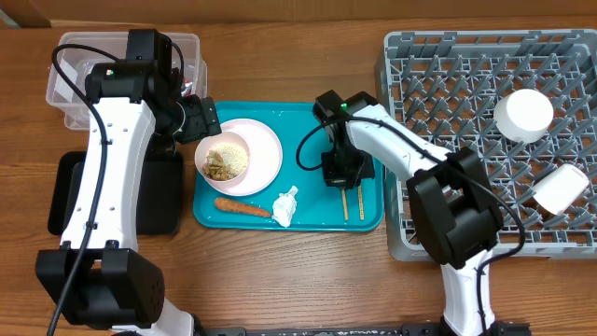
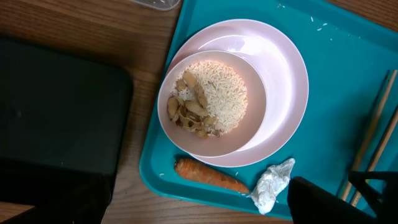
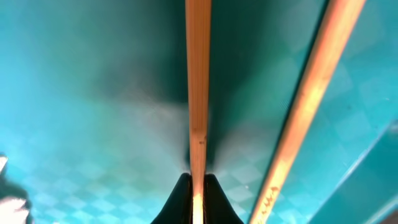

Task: Sort waste into correct bins and load items into the dishwasher
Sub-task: 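Grasp one chopstick with the right gripper and carry it into the rack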

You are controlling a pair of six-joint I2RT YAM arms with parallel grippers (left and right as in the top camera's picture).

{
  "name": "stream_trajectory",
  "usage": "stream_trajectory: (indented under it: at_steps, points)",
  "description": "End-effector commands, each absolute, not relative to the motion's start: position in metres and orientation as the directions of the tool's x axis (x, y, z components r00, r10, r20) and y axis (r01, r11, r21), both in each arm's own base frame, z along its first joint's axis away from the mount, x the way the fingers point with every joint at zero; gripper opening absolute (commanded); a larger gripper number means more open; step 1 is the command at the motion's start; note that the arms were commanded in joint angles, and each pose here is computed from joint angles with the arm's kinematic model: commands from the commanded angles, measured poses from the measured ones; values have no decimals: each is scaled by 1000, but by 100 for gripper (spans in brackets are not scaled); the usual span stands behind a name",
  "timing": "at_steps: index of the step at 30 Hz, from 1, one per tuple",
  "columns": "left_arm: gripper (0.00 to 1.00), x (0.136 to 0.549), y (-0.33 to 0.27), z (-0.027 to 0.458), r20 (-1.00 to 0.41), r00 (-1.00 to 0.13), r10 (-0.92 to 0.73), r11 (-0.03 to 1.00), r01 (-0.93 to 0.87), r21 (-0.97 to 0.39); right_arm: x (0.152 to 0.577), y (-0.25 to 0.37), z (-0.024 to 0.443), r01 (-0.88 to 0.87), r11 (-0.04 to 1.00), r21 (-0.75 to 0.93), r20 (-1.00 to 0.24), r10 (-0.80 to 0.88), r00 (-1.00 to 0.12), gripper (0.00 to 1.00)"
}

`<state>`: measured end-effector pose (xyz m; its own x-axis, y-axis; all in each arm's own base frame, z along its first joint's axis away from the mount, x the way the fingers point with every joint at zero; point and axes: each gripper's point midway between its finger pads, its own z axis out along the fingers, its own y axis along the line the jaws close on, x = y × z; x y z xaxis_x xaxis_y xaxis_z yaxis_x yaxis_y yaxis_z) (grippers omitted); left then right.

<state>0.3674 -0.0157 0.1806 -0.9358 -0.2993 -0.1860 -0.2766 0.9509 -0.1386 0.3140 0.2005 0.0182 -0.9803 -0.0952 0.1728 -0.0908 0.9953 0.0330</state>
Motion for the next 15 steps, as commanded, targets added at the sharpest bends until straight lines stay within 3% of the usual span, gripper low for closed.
stream_trajectory:
  at_steps: [1, 4, 7, 15]
  points:
    - [93, 368, -17, 189, -211, -933, -293, 953, -268, -140, 340, 208, 101, -200, 974, 108, -58, -195, -979, 4]
    - [93, 369, -17, 189, -211, -933, -293, 953, -268, -140, 347, 181, 143, -189, 981, 40, -175, -179, -968, 4]
    - [93, 369, -17, 189, -211, -933, -293, 953, -268, -140, 348, 142, 167, -124, 991, -49, -218, -132, -967, 4]
    - [93, 369, -17, 189, -211, -933, -293, 953, -268, -140, 324, 82, 151, -35, 992, -123, -66, -43, -997, 4]
